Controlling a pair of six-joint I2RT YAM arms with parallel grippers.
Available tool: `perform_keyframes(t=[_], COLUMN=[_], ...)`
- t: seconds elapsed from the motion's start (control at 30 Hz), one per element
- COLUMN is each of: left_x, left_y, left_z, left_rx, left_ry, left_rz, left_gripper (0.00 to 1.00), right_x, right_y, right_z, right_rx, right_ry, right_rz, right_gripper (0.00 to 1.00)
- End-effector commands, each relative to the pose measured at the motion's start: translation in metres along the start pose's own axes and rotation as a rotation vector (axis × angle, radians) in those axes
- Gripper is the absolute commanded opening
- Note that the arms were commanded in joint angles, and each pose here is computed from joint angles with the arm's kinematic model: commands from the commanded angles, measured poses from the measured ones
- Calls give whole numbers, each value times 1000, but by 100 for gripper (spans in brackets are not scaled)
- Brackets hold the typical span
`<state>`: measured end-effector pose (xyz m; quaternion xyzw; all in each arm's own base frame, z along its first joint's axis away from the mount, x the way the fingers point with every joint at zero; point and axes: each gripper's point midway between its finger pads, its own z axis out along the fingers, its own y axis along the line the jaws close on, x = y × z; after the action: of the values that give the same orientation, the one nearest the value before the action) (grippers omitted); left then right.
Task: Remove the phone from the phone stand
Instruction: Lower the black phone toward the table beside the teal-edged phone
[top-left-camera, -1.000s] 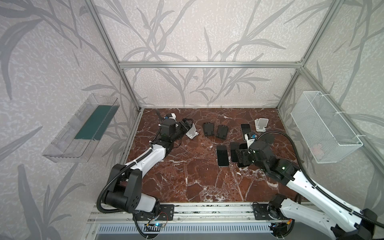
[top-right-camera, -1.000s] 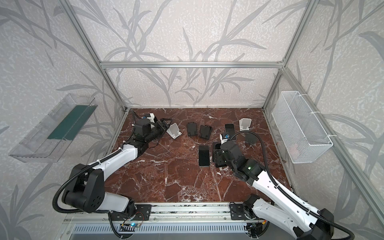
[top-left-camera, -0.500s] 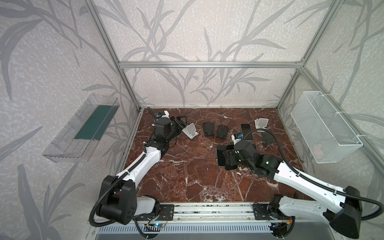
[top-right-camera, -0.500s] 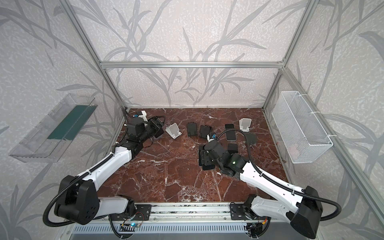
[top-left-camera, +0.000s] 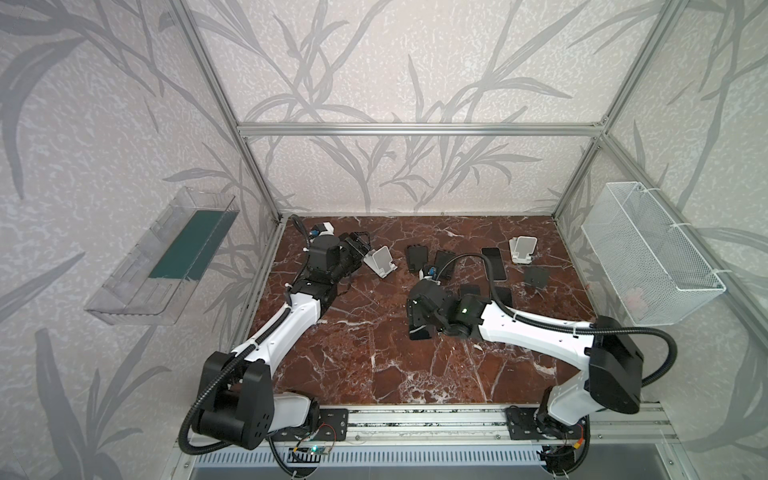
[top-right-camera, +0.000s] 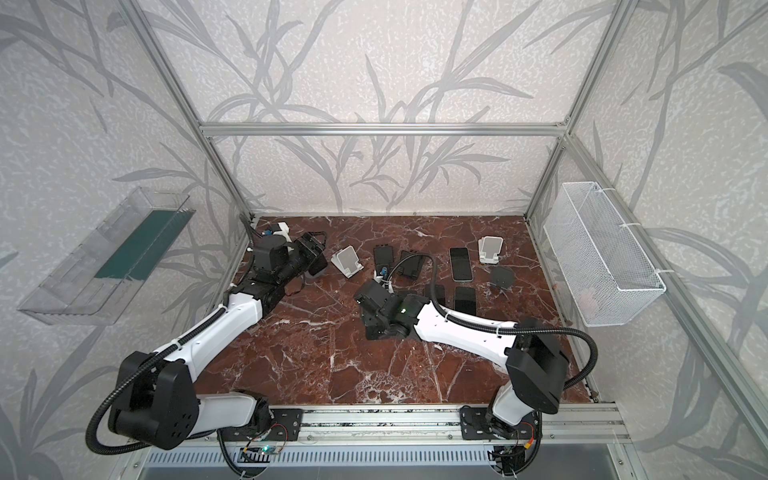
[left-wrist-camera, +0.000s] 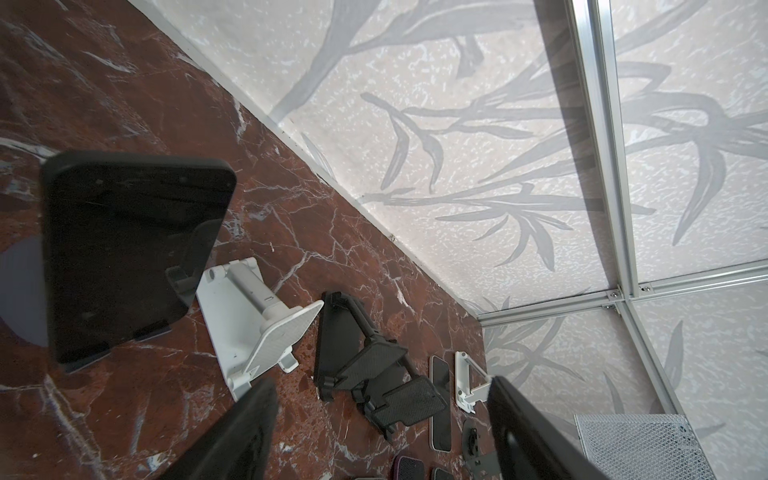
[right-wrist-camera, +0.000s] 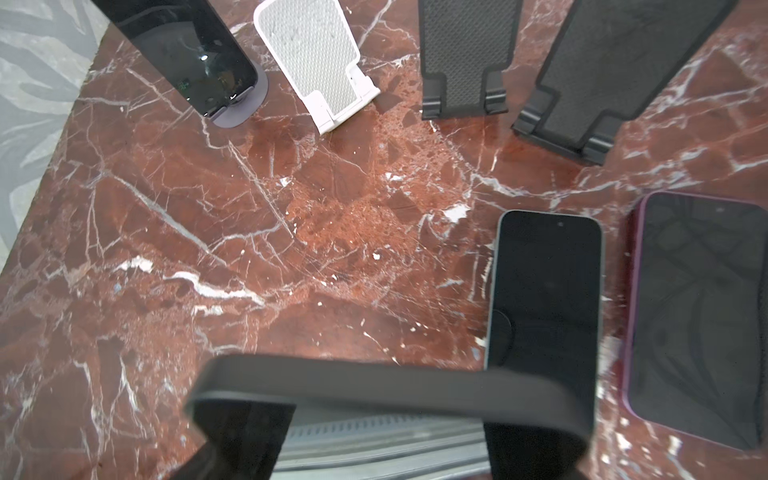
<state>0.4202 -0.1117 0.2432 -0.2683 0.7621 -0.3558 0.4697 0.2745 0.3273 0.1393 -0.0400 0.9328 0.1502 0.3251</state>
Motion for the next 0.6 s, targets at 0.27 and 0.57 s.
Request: perform_keyframes(t=[0.27, 0.57], left_x=[-15, -12], left_y=[-13, -8], left_z=[-12, -7], left_rx=[32, 14], left_ry=[-51, -32], left_rz=[8, 15], left_gripper=[80, 80], right_x=[1, 1], right_y=[12, -3], right_z=[36, 65], right_rx=[4, 51], right_ry=[-7, 36], right_rz=[-11, -2], right_gripper=[69, 70])
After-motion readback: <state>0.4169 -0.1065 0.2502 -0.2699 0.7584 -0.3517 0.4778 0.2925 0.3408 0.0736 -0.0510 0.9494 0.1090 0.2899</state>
